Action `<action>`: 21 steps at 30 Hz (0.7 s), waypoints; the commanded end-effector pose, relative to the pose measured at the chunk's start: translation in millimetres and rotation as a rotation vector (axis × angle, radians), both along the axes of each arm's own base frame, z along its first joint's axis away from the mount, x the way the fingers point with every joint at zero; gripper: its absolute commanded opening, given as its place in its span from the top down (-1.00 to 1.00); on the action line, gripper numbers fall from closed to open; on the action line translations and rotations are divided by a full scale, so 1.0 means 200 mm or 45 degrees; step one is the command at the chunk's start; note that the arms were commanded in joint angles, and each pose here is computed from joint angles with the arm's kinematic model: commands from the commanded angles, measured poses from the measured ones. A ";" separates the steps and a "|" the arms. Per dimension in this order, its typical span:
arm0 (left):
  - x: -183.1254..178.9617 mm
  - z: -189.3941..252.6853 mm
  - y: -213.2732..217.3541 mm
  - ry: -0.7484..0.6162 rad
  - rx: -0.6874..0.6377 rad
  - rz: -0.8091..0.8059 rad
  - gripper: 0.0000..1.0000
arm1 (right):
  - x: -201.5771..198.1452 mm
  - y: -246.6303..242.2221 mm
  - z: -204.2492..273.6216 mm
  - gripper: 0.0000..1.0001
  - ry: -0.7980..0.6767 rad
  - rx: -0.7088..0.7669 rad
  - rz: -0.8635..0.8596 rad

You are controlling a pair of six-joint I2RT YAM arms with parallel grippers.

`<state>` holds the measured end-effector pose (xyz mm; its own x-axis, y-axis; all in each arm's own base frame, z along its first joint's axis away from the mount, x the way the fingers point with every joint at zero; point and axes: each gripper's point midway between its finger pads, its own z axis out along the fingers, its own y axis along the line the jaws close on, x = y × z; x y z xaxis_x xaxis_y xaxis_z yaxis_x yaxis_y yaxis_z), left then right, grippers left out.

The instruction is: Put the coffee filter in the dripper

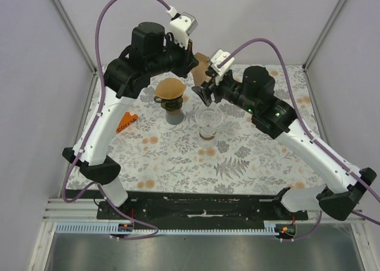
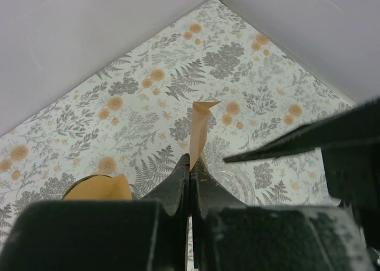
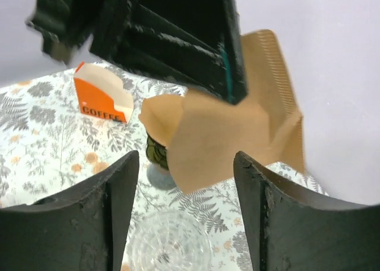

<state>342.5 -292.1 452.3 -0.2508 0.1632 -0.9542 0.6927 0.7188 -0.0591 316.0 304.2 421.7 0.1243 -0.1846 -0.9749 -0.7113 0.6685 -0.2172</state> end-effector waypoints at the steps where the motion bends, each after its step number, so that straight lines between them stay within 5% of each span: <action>1: -0.22 0.17 0.02 -0.148 0.007 -0.263 0.96 | -0.26 -0.10 0.18 -0.53 -0.162 0.058 0.354; 13: -0.57 0.05 -0.03 -0.116 0.090 -0.771 0.96 | -0.40 -0.13 0.17 -0.87 -0.005 0.082 0.768; 17: -0.63 0.03 -0.04 -0.104 0.090 -0.869 0.96 | -0.41 -0.09 0.18 -0.62 0.016 0.085 0.859; 21: -0.68 0.01 -0.04 -0.086 0.082 -0.932 0.96 | -0.45 -0.06 0.16 0.09 0.062 0.086 0.961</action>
<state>231.7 -303.3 447.7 -0.0598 0.3392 -0.9388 0.9822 0.1875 0.0052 252.0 290.6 430.1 0.1276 -0.0549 -0.9903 -0.9826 0.1293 -0.1337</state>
